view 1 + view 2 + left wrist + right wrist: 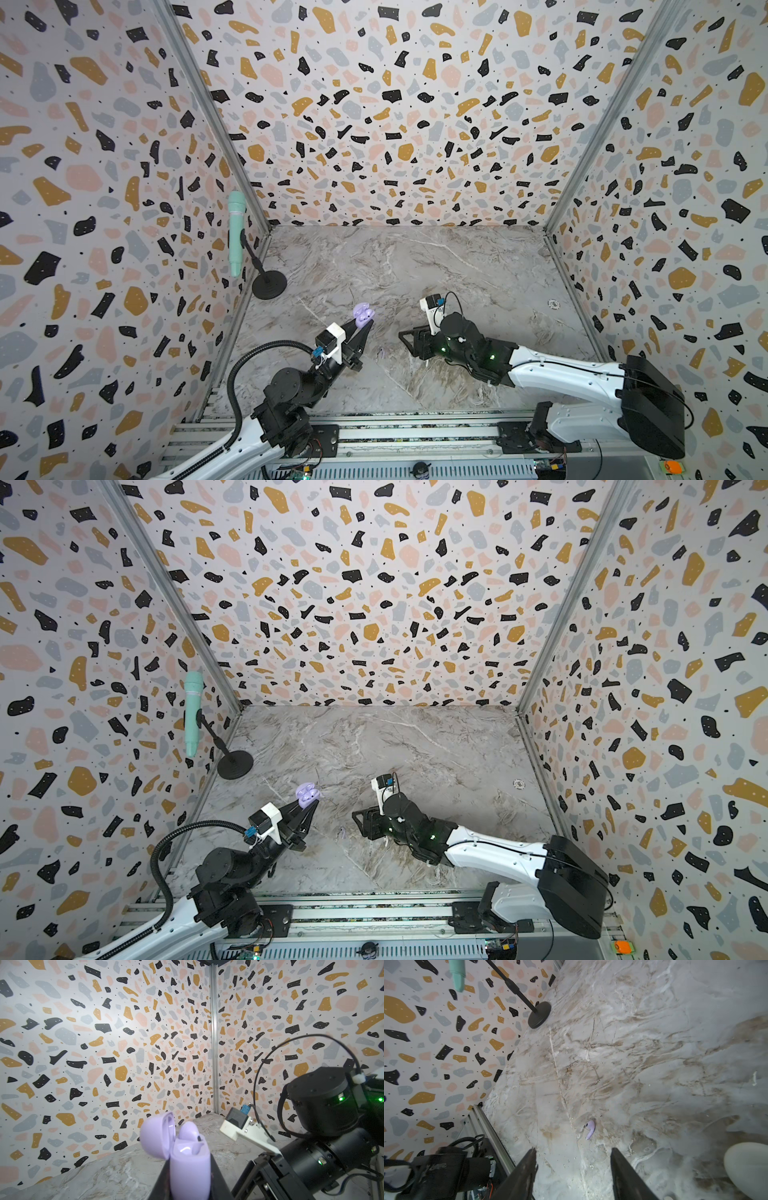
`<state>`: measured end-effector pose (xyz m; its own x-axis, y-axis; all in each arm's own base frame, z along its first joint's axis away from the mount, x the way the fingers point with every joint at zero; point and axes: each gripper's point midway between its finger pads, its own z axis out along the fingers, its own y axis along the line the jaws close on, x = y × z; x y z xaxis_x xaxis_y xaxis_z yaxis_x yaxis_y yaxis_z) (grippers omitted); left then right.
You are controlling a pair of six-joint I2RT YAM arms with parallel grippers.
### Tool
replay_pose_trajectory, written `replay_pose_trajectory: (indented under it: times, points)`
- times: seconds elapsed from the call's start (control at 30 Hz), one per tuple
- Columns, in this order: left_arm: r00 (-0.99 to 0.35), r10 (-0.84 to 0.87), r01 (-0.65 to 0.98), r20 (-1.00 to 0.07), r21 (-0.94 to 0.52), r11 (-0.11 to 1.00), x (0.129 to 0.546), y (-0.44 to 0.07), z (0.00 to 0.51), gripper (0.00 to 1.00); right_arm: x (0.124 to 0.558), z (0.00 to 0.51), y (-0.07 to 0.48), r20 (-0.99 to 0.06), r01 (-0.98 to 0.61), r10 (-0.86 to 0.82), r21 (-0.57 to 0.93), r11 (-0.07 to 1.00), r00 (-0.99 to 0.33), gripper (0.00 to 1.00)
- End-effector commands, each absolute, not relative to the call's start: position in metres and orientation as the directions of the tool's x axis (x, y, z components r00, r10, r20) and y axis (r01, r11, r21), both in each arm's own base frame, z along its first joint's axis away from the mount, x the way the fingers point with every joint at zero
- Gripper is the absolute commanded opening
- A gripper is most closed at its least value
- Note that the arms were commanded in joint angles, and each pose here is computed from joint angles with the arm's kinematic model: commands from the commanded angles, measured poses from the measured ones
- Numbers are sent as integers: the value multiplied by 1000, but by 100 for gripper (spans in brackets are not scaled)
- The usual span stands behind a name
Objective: Insert the wireless bluetooth earbuds into the charging case
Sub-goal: 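Open the right gripper and lift it away from the seated earbud, then move the right gripper over the second lavender earbud on the table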
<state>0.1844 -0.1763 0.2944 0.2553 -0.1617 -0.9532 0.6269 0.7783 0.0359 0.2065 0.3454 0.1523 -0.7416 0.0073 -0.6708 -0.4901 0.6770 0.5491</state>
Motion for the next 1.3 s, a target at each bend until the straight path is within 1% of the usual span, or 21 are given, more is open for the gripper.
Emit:
replay_pose_trajectory:
  times: [0.0, 0.2, 0.5, 0.67, 0.93, 1.03, 1.27]
  points:
    - [300, -177, 557, -937, 22, 831, 187, -159, 307, 0, 209, 147, 358, -600, -433, -4, 572, 697, -800, 58]
    - [314, -179, 525, -932, 14, 851, 188, -150, 311, 0, 209, 119, 382, -493, -363, -76, 518, 774, -867, 58]
    - [322, -190, 535, -927, 13, 845, 185, -150, 313, 0, 205, 95, 413, -403, -343, -155, 451, 824, -902, 57]
    - [326, -198, 537, -924, 9, 844, 184, -149, 315, 0, 208, 81, 420, -356, -313, -163, 418, 853, -920, 54]
    - [331, -205, 540, -921, 7, 842, 182, -148, 316, 0, 214, 67, 423, -328, -276, -156, 358, 892, -932, 46]
    - [333, -205, 542, -921, 9, 840, 182, -148, 316, 0, 214, 63, 425, -316, -280, -173, 336, 899, -933, 45]
    - [335, -204, 545, -920, 12, 839, 181, -148, 316, 0, 214, 57, 430, -303, -291, -190, 337, 895, -934, 42]
